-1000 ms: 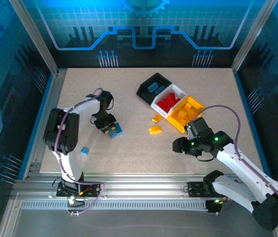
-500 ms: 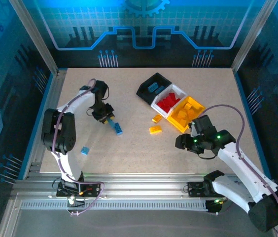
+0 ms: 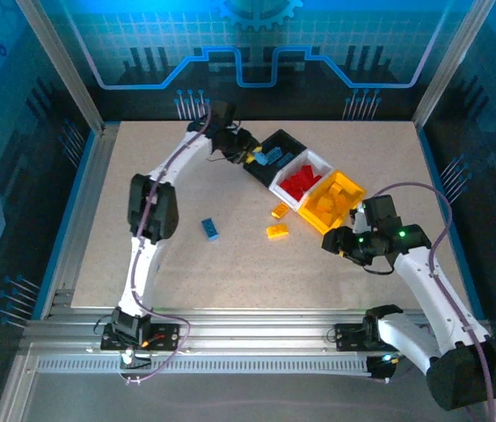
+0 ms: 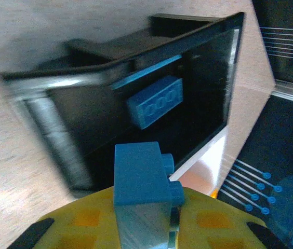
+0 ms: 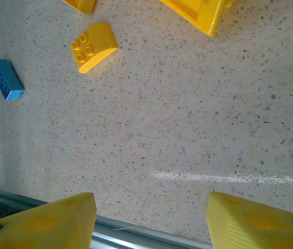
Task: Sort the legos into containers by color
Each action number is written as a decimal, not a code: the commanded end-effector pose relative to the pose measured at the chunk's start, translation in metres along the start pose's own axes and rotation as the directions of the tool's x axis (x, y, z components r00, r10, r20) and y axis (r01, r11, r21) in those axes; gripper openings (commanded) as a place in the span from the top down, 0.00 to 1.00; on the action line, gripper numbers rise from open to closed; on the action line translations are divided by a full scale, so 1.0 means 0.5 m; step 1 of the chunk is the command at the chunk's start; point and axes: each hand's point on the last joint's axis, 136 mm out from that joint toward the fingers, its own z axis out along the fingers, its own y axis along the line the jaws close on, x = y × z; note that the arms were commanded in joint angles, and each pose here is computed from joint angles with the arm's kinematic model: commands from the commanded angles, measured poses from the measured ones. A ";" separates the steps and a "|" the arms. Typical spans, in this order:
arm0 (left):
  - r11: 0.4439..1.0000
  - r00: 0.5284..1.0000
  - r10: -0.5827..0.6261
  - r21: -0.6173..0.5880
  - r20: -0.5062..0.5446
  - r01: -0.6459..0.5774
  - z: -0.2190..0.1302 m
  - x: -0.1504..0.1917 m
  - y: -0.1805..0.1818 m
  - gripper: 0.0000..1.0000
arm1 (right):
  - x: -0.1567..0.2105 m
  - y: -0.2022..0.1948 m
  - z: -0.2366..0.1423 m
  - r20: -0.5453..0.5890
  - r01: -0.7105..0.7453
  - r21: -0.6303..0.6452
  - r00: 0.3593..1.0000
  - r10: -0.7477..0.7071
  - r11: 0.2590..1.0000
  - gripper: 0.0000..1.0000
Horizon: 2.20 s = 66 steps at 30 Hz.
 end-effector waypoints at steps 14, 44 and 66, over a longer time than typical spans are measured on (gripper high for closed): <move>0.988 0.997 -0.076 0.136 -0.011 0.077 0.110 -0.024 -0.058 0.46 | 0.003 -0.007 -0.029 -0.001 -0.001 0.008 1.000 0.001 1.000 0.39; 0.719 0.976 0.165 -0.660 -0.142 -0.217 -0.219 0.205 0.382 0.01 | 0.045 -0.027 0.020 -0.050 -0.019 -0.018 0.999 0.018 1.000 0.31; 0.714 0.990 0.013 -0.692 -0.142 -0.109 -0.147 0.186 0.528 0.33 | 0.049 -0.012 0.022 -0.070 -0.028 0.014 0.997 0.029 1.000 0.35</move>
